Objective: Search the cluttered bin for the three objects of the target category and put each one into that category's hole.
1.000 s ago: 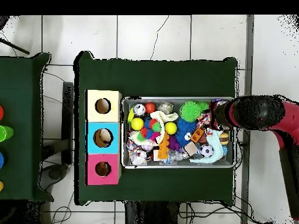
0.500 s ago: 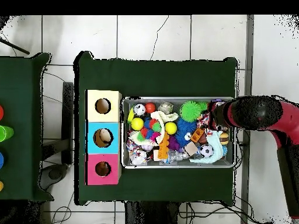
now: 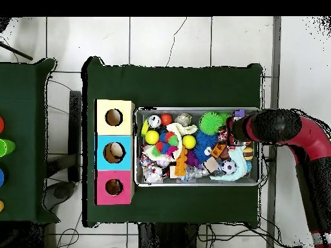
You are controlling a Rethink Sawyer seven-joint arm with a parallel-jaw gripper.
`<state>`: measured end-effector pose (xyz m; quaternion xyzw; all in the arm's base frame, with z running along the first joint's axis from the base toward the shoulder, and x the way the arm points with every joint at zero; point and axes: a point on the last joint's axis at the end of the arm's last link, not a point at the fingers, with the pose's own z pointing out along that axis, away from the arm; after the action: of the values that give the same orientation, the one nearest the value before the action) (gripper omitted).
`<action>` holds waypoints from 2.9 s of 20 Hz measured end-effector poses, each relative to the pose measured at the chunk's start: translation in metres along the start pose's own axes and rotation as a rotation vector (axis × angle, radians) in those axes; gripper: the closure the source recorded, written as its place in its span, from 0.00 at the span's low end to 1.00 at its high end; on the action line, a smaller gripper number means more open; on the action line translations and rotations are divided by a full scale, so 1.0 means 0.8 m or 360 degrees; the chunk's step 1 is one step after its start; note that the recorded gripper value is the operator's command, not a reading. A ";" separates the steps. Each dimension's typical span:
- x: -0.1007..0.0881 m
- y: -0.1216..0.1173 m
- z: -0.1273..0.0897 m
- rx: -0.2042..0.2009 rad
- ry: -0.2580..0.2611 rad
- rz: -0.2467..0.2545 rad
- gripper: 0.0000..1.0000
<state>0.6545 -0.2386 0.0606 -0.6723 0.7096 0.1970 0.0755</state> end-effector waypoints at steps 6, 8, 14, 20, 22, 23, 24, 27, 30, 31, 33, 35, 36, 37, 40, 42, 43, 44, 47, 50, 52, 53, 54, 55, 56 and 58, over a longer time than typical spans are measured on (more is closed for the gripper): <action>0.006 0.003 0.035 -0.0041 -0.0050 0.0016 0.00; 0.007 0.005 0.043 -0.0052 -0.0053 0.0012 0.00; 0.009 0.009 0.059 -0.0073 -0.0037 -0.0003 0.00; 0.017 0.013 0.063 -0.0076 -0.0004 -0.0010 0.00; 0.024 0.015 0.062 -0.0073 0.0002 -0.0002 0.00; 0.029 0.017 0.061 -0.0071 0.0006 0.0004 0.00; 0.035 0.020 0.060 -0.0067 0.0004 0.0014 0.00; 0.047 0.025 0.057 -0.0059 -0.0001 0.0037 0.00; 0.068 0.033 0.052 -0.0044 -0.0008 0.0077 0.00; 0.075 0.034 0.051 -0.0038 -0.0010 0.0089 0.00; 0.081 0.036 0.049 -0.0031 -0.0011 0.0101 0.00; 0.089 0.037 0.048 -0.0022 -0.0013 0.0117 0.00; 0.096 0.038 0.047 -0.0014 -0.0015 0.0132 0.00; 0.101 0.038 0.047 -0.0009 -0.0013 0.0140 0.00; 0.110 0.039 0.049 -0.0004 -0.0007 0.0152 0.00; 0.119 0.041 0.054 -0.0001 -0.0002 0.0164 0.00; 0.121 0.042 0.056 -0.0002 -0.0001 0.0166 0.00; 0.123 0.043 0.058 -0.0002 0.0001 0.0168 0.00; 0.131 0.047 0.073 -0.0016 0.0008 0.0168 0.00; 0.132 0.049 0.082 -0.0025 -0.0001 0.0167 0.00; 0.133 0.049 0.082 -0.0024 -0.0002 0.0170 0.00; 0.133 0.050 0.081 -0.0023 -0.0002 0.0171 0.00; 0.134 0.050 0.081 -0.0022 -0.0003 0.0173 0.00; 0.135 0.050 0.081 -0.0022 -0.0003 0.0174 0.00; 0.136 0.051 0.080 -0.0021 -0.0004 0.0177 0.00; 0.137 0.051 0.080 -0.0020 -0.0005 0.0178 0.00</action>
<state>0.5945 -0.3145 -0.0315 -0.6317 0.7448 0.2064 0.0611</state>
